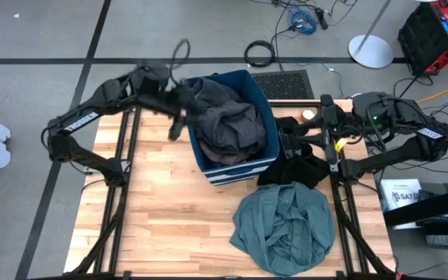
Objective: Sort clothes
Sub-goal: Put the blue pants into the blue laundry organizer
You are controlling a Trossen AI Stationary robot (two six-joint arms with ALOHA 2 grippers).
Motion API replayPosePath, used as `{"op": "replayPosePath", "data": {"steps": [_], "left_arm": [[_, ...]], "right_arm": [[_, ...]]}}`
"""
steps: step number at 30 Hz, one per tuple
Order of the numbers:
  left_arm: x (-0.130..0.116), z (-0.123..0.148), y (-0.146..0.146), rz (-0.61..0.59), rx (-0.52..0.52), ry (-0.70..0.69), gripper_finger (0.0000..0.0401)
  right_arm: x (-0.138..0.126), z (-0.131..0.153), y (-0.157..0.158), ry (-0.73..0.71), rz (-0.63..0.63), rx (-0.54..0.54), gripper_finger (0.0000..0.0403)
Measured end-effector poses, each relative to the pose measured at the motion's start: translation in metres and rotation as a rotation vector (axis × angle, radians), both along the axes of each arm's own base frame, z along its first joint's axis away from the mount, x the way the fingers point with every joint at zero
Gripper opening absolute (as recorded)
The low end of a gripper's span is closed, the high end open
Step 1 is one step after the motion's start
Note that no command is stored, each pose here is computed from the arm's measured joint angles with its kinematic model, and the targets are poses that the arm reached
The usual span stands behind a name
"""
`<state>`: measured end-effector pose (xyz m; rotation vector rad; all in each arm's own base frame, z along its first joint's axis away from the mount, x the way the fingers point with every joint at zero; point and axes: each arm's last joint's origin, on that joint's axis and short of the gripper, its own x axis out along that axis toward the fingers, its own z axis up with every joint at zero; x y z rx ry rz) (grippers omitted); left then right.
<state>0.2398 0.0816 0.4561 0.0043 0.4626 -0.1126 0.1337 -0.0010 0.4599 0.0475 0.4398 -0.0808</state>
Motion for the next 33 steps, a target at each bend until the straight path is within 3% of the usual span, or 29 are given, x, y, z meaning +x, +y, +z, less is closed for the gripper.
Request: {"op": "replayPosePath", "data": {"steps": [3, 7, 12, 16, 22, 28, 33], "left_arm": [[0.003, -0.012, -0.024, -0.065, -0.020, 0.042, 0.0148], [0.011, -0.029, -0.058, -0.044, 0.090, 0.101, 0.0148], [0.019, -0.043, -0.101, -0.162, 0.122, 0.009, 0.0148], [0.030, -0.073, -0.131, -0.192, 0.109, -0.033, 0.0148], [0.030, -0.131, -0.176, -0.074, 0.039, -0.036, 0.0148], [0.021, -0.151, -0.213, -0.001, 0.006, -0.124, 0.0148], [0.022, -0.160, -0.225, -0.022, 0.070, -0.106, 0.0147]], "right_arm": [[-0.001, -0.003, 0.000, 0.036, -0.025, 0.052, 0.0144], [0.003, -0.008, 0.005, 0.078, -0.025, 0.114, 0.0144], [0.022, -0.019, 0.021, 0.138, 0.014, 0.198, 0.0144], [0.040, -0.056, 0.044, 0.243, 0.059, 0.266, 0.0144], [0.047, -0.127, 0.091, 0.370, 0.109, 0.412, 0.0144], [0.033, -0.176, 0.124, 0.464, -0.016, 0.563, 0.0144], [0.029, -0.185, 0.137, 0.468, -0.112, 0.590, 0.0144]]}}
